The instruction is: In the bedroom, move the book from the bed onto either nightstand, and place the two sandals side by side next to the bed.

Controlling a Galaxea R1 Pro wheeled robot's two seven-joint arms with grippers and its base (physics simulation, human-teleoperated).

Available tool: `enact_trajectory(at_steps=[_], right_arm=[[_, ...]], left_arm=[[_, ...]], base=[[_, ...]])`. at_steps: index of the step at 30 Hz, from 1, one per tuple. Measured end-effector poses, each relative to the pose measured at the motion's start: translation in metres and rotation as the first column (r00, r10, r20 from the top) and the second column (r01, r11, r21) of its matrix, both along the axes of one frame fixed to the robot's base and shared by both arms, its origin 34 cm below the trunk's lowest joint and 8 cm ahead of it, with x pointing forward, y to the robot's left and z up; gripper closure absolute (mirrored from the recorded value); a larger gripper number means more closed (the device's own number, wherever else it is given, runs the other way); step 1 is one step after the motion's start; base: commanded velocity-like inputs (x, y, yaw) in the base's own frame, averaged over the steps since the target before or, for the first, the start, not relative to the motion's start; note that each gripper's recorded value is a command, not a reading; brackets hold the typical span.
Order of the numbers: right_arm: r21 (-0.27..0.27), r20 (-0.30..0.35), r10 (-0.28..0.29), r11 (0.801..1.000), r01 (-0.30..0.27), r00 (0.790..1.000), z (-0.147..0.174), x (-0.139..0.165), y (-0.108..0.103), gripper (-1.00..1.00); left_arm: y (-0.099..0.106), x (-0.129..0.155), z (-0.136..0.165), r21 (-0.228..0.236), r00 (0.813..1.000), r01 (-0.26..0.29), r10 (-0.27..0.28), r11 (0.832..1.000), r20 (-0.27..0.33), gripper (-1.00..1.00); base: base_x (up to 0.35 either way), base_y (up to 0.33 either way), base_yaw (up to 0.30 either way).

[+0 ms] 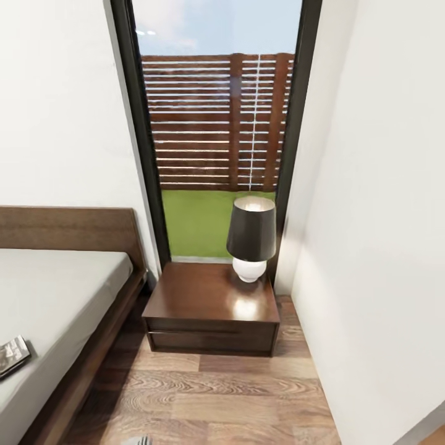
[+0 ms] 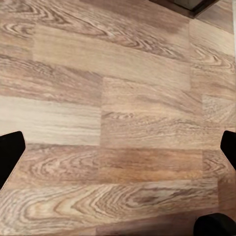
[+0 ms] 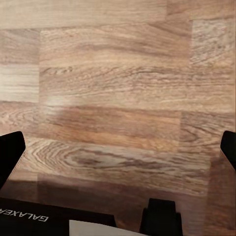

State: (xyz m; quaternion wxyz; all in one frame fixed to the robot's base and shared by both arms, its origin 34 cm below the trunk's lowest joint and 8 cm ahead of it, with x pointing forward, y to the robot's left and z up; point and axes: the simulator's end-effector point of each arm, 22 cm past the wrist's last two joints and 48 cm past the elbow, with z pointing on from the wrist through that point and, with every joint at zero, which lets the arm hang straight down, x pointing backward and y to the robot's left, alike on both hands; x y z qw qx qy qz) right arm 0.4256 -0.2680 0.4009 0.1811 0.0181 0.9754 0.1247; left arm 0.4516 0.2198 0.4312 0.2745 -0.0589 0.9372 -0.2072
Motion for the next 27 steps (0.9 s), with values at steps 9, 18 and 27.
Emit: enact_trajectory(at_steps=[9, 18, 27], right_arm=[[0.0, 0.0, 0.0, 1.0, 0.0, 1.0, -0.0001, 0.0, 0.0, -1.0], [0.0, 0.0, 0.0, 1.0, 0.0, 1.0, -0.0001, 0.0, 0.0, -1.0], [0.0, 0.0, 0.0, 1.0, 0.0, 1.0, -0.0001, 0.0, 0.0, -1.0]], left_arm=[[-0.0001, 0.0, -0.0001, 0.0, 1.0, 0.0, 0.0, 1.0, 0.0, -1.0], [0.0, -0.0001, -0.0002, 0.0, 1.0, 0.0, 0.0, 1.0, 0.0, -1.0], [0.0, -0.0002, -0.0002, 0.0, 1.0, 0.0, 0.0, 1.0, -0.001, -1.0]], base=[[0.302, 0.0, 0.0], [0.113, 0.0, 0.0], [0.239, 0.0, 0.0]])
